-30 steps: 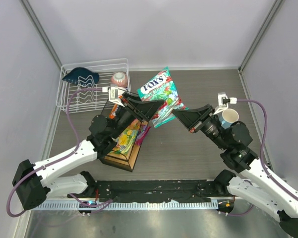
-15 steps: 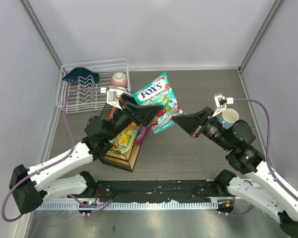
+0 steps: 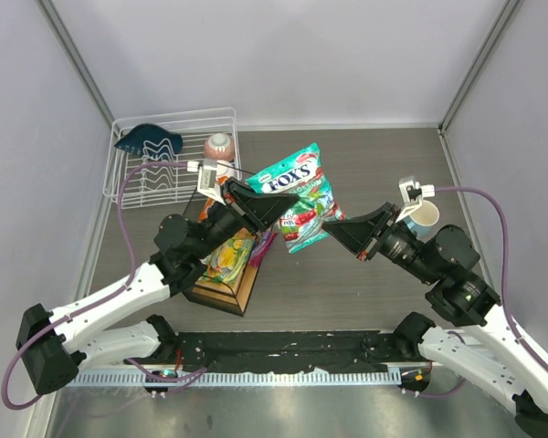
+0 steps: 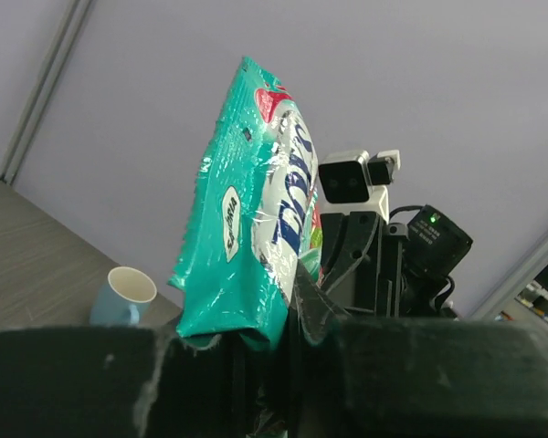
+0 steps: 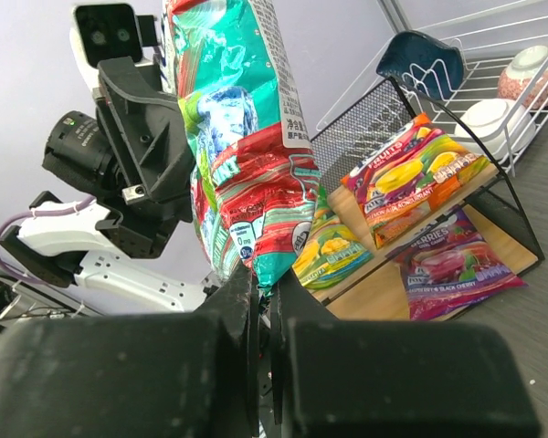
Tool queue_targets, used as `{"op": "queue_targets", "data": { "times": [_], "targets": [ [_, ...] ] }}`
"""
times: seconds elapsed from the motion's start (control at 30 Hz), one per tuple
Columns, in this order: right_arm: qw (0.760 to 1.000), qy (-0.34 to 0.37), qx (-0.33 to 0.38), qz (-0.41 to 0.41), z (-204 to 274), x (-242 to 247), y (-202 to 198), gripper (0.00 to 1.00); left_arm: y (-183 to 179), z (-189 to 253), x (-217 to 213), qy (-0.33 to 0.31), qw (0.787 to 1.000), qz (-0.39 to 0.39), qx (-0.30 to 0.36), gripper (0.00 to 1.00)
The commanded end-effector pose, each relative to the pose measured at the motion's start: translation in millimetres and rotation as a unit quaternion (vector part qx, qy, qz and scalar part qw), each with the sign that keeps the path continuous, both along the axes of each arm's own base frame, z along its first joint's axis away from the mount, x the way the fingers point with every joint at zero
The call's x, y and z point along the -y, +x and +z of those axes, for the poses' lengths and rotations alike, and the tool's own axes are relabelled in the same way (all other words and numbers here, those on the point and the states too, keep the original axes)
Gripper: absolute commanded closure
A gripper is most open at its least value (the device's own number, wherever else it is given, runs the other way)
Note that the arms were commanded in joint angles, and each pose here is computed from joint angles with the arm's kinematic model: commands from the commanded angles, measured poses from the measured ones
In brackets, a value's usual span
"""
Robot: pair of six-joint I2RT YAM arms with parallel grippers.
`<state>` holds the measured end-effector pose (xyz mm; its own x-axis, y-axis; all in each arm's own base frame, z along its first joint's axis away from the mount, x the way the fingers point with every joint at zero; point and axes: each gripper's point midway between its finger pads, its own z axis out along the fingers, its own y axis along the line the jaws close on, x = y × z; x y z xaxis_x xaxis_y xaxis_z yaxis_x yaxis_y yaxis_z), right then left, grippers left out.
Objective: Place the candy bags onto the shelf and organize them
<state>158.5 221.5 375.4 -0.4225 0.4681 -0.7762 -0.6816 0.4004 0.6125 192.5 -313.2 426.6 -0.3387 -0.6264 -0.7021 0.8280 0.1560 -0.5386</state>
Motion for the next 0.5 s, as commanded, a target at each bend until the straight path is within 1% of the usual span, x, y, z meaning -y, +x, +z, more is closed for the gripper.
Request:
{"op": "queue_targets", "data": {
  "times": [0.0, 0.07, 0.1, 0.13, 0.2, 0.23, 0.27, 0.33, 0.37, 0.4, 0.47],
  "targets": [
    [1.000, 0.002, 0.026, -0.011, 18, 7, -3, 0.99, -13, 39, -14, -0.036, 0.998, -0.001, 0.048, 0.94],
    [1.000, 0.002, 0.026, -0.016, 17, 9, -2, 0.99, -13, 40, -15, -0.037, 0.998, -0.001, 0.048, 0.99],
    [0.999, 0.004, 0.026, -0.023, 18, 11, 0, 0.94, -12, 40, -15, -0.038, 0.998, 0.001, 0.048, 1.00],
    [0.999, 0.006, 0.028, -0.028, 18, 13, 0, 0.77, -12, 41, -16, -0.039, 0.998, 0.003, 0.047, 1.00],
    [0.999, 0.020, 0.033, -0.036, 18, 14, 2, 0.53, -11, 45, -18, -0.046, 0.998, 0.007, 0.047, 1.00],
    [0.998, 0.039, 0.032, -0.039, 22, 17, 1, 0.32, -9, 48, -20, -0.056, 0.997, 0.014, 0.044, 1.00],
    [0.996, 0.067, 0.041, -0.040, 23, 16, 3, 0.26, -8, 48, -22, -0.063, 0.997, 0.016, 0.041, 1.00],
    [0.991, 0.121, 0.042, -0.036, 29, 20, -1, 0.21, -8, 58, -28, -0.093, 0.994, 0.022, 0.046, 1.00],
    [0.987, 0.150, 0.055, -0.031, 28, 19, 0, 0.20, -7, 60, -28, -0.104, 0.993, 0.020, 0.042, 1.00],
    [0.984, 0.166, 0.056, -0.030, 27, 19, 1, 0.15, -5, 60, -27, -0.110, 0.993, 0.020, 0.039, 1.00],
    [0.977, 0.205, 0.050, -0.027, 25, 18, 4, 0.12, -5, 68, -31, -0.134, 0.990, 0.020, 0.039, 1.00]
  ]
}}
